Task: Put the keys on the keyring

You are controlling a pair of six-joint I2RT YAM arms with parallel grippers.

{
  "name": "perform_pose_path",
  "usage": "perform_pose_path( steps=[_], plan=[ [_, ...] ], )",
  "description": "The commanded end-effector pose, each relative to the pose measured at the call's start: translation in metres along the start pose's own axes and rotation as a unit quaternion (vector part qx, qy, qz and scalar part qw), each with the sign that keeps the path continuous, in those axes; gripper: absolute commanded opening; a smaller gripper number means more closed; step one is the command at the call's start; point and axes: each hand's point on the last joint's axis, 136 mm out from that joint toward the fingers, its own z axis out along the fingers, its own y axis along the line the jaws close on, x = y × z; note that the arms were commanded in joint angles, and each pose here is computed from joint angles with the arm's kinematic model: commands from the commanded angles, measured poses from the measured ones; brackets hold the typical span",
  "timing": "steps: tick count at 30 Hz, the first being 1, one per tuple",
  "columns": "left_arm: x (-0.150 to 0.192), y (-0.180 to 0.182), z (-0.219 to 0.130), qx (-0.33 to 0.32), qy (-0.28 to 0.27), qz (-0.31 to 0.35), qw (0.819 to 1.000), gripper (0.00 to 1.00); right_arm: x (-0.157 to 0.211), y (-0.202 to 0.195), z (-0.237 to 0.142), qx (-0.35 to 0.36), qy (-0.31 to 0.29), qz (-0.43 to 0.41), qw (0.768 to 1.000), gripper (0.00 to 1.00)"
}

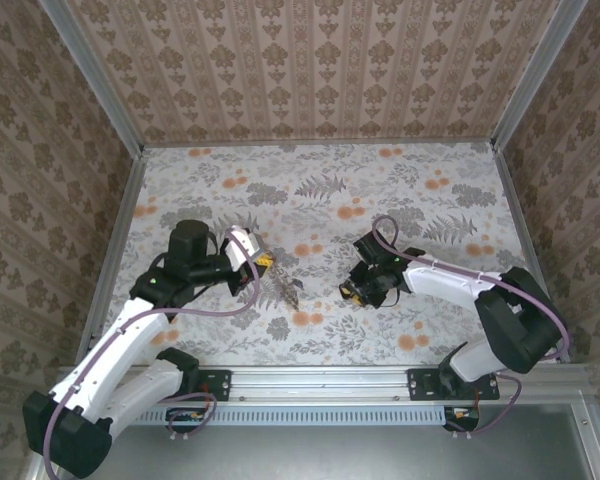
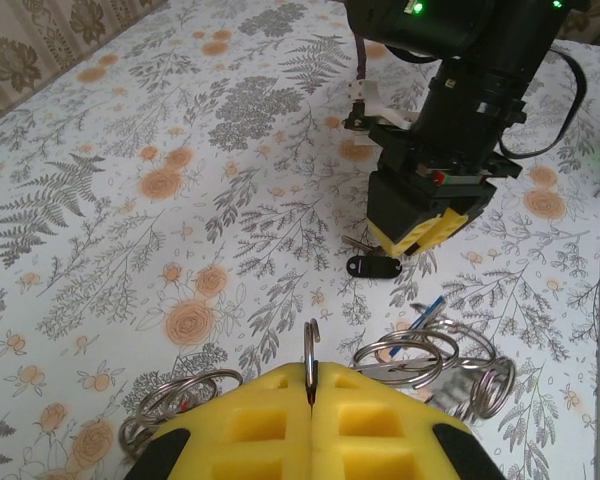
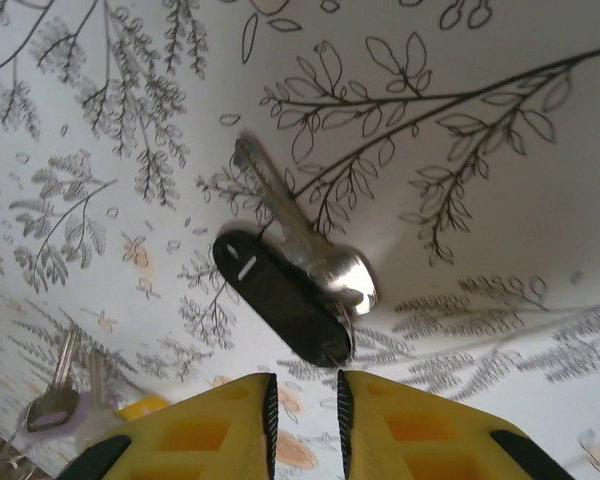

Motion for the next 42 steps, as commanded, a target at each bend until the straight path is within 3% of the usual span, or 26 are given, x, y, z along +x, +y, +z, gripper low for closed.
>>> perform_pose_path(
  steps=[1,7,18,29,42],
  plan=[
    [-0.015,-0.003,-0.006,0.003,-0.033,0.022,0.999,0.00,-0.007,-0.007,0.010,0.008,-0.008,0.041,0.999,0.24],
    [-0.014,-0.003,-0.006,0.001,-0.033,0.021,0.999,0.00,-0.018,-0.023,0.010,0.037,-0.030,0.040,0.998,0.22],
    [-0.013,-0.003,-0.006,-0.002,-0.034,0.020,0.999,0.00,-0.018,-0.020,-0.004,0.027,-0.040,0.036,0.998,0.25],
    [-0.013,-0.001,-0.005,-0.003,-0.034,0.017,0.999,0.00,-0.009,-0.012,0.012,0.006,-0.021,0.048,0.999,0.22],
    [-0.013,-0.002,-0.006,-0.003,-0.033,0.019,0.999,0.00,-0.012,-0.007,0.008,-0.002,-0.030,0.042,0.999,0.02]
  ],
)
